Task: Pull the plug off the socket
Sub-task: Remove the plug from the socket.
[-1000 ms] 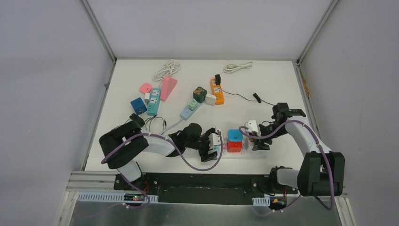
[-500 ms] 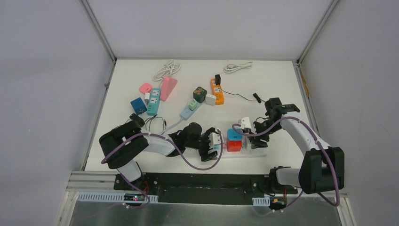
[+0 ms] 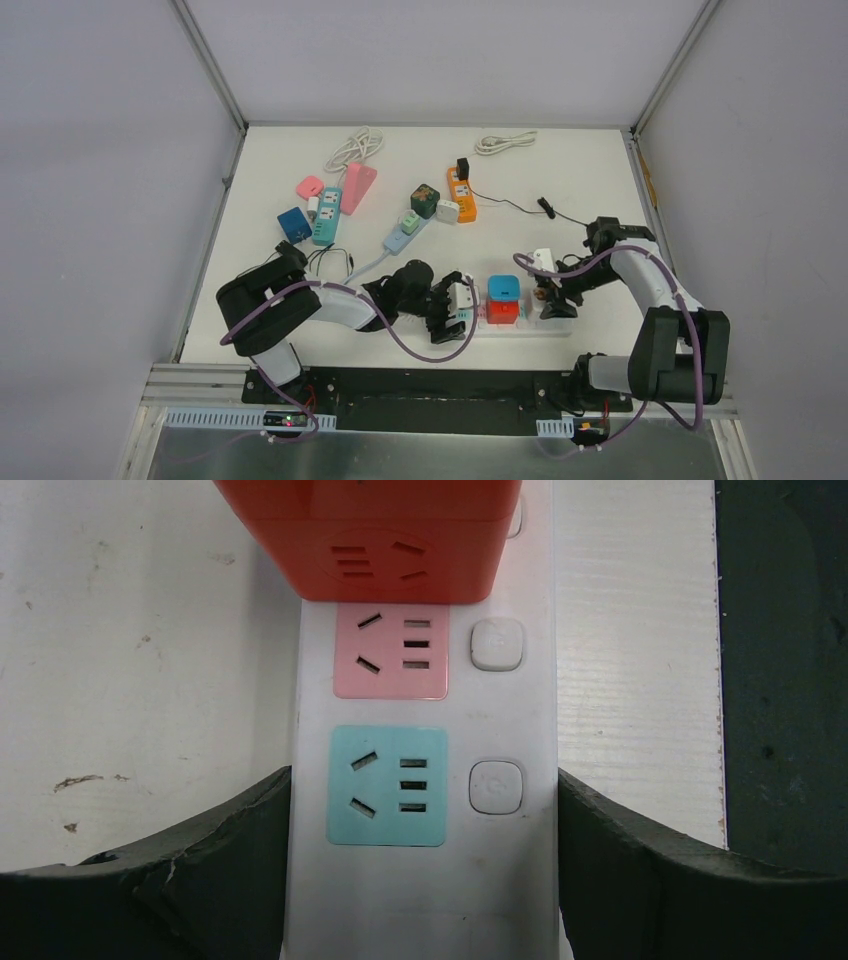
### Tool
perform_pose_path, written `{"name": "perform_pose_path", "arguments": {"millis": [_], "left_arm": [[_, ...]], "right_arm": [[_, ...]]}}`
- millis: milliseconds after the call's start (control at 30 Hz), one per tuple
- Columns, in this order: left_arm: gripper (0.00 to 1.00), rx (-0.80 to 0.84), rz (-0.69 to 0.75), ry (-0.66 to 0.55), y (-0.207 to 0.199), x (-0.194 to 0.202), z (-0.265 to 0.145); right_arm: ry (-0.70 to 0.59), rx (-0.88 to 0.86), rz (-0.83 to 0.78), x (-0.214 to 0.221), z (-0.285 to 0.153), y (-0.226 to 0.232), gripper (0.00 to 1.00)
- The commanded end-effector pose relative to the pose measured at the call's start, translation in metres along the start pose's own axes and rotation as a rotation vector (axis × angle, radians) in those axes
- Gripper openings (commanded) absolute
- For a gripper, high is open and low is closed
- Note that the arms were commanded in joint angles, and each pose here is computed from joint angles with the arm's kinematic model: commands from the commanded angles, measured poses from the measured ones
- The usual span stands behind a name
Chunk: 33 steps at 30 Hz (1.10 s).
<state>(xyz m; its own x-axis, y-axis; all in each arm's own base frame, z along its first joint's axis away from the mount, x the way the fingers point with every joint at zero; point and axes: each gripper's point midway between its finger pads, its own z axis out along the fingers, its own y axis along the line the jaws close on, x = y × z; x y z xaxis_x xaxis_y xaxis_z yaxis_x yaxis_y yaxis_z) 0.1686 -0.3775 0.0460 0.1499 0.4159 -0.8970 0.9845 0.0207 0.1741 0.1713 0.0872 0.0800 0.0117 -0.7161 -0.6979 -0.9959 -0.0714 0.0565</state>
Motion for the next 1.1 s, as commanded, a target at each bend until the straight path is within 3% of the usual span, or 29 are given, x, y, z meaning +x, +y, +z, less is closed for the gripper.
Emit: {"name": "perform_pose_path", "arguments": {"millis": [0, 333, 600, 1067], "left_arm": [[0.0, -0.033, -0.06, 0.102, 0.005, 0.028, -0.001], [0.0, -0.014, -0.093, 0.128, 0.005, 0.035, 0.004], [0.0, -0.018, -0.102, 0.132, 0.007, 0.037, 0.003], [0.0, -0.02, -0.116, 0.126, 0.008, 0.035, 0.003]], "right_arm": [[-0.064, -0.027, -0.013, -0.015, -0.002, 0.024, 0.0], [0.022, 0.043, -0.13, -0.031, 0.005, 0.015, 0.0], [-0.011, -0.023, -0.024, -0.047, 0.0, 0.014, 0.0], [-0.156, 0.03, 0.125, -0.032, -0.029, 0.015, 0.0]]}}
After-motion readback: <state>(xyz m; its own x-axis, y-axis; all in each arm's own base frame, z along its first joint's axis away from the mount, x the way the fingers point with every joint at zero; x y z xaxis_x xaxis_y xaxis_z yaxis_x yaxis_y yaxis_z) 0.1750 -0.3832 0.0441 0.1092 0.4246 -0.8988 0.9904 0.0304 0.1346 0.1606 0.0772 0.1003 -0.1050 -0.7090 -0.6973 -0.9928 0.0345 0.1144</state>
